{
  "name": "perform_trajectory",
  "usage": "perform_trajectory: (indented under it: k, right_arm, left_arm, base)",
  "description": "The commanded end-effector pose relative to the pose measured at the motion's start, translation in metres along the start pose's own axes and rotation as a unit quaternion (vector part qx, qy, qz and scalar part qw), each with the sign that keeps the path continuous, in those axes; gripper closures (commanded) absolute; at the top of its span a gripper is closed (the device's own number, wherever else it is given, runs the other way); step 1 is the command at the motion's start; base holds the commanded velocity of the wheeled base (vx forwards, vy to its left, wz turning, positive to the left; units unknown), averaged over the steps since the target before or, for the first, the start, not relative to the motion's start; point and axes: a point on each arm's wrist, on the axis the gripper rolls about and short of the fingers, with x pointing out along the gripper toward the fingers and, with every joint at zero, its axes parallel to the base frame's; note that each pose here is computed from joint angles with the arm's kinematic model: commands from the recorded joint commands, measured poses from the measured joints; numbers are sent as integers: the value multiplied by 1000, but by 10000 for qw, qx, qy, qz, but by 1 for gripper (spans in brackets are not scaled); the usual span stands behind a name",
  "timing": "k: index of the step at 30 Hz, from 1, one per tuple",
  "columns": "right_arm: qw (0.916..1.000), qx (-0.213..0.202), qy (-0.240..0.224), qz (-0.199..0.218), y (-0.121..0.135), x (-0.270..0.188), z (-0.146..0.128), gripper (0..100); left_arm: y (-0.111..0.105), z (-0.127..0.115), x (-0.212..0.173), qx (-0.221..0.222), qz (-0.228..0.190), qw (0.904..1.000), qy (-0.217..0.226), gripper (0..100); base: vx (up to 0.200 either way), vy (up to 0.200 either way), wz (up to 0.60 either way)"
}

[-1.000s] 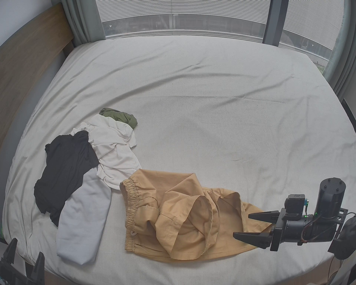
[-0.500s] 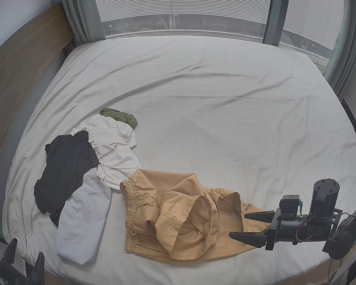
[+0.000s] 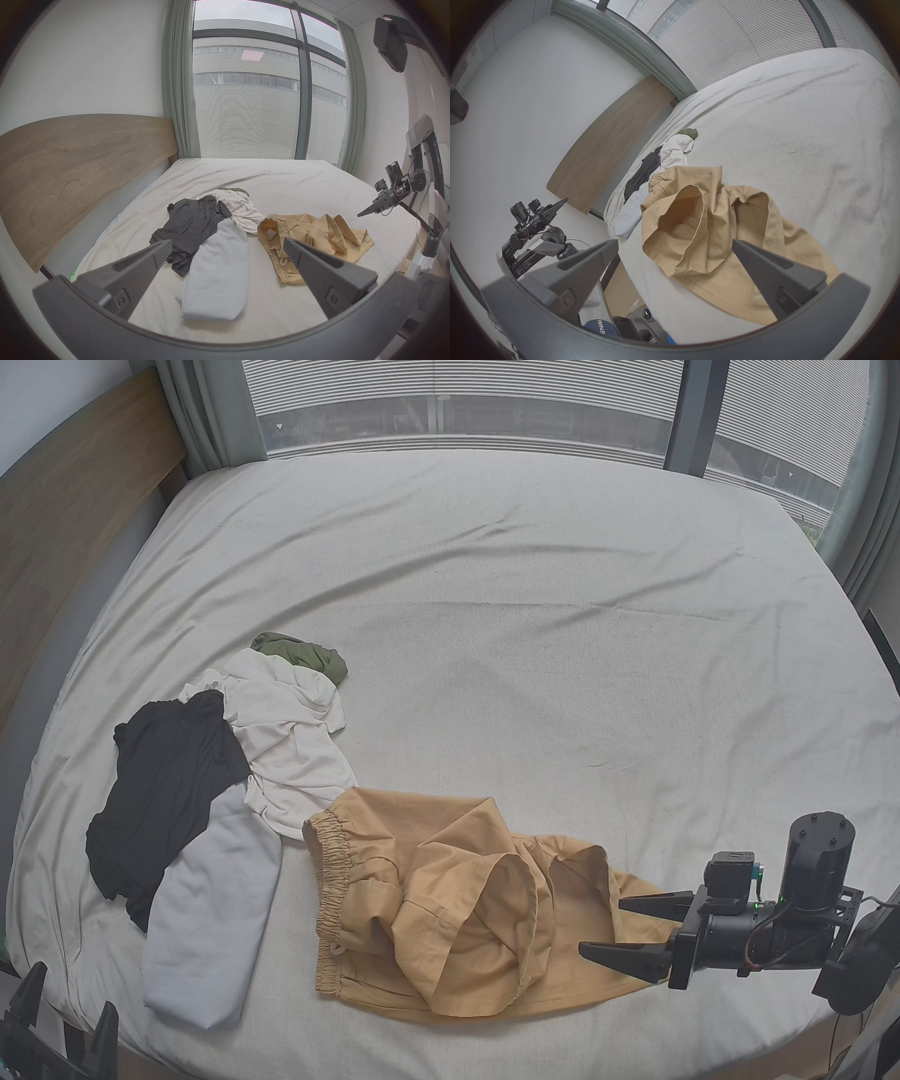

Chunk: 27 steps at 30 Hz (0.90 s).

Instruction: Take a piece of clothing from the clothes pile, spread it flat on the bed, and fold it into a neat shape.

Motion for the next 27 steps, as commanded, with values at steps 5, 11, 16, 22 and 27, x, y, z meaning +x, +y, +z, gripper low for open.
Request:
perform_trajectory:
  k: [5, 11, 16, 22, 27]
  right_arm:
    - [10000, -43, -16, 68, 3, 2, 2, 0]
    - [9987, -122, 275, 409, 17, 15, -7, 0]
    - [9978, -329, 297, 492, 33, 44, -8, 0]
    - [9974, -341, 384, 501, 29, 69, -10, 0]
    - [9972, -295, 492, 489, 25, 87, -15, 0]
  left_arm:
    - [0, -5, 0, -23, 2, 10000, -4, 0]
    - [0, -5, 0, -46, 9, 10000, -4, 0]
    - [0, -5, 0, -54, 9, 10000, -12, 0]
    - [0, -5, 0, -92, 9, 10000, -12, 0]
    - [0, -5, 0, -92, 2, 10000, -12, 0]
  base:
    - [0, 0, 0]
    - [0, 0, 0]
    - [0, 0, 0]
    - [0, 0, 0]
    - [0, 0, 0]
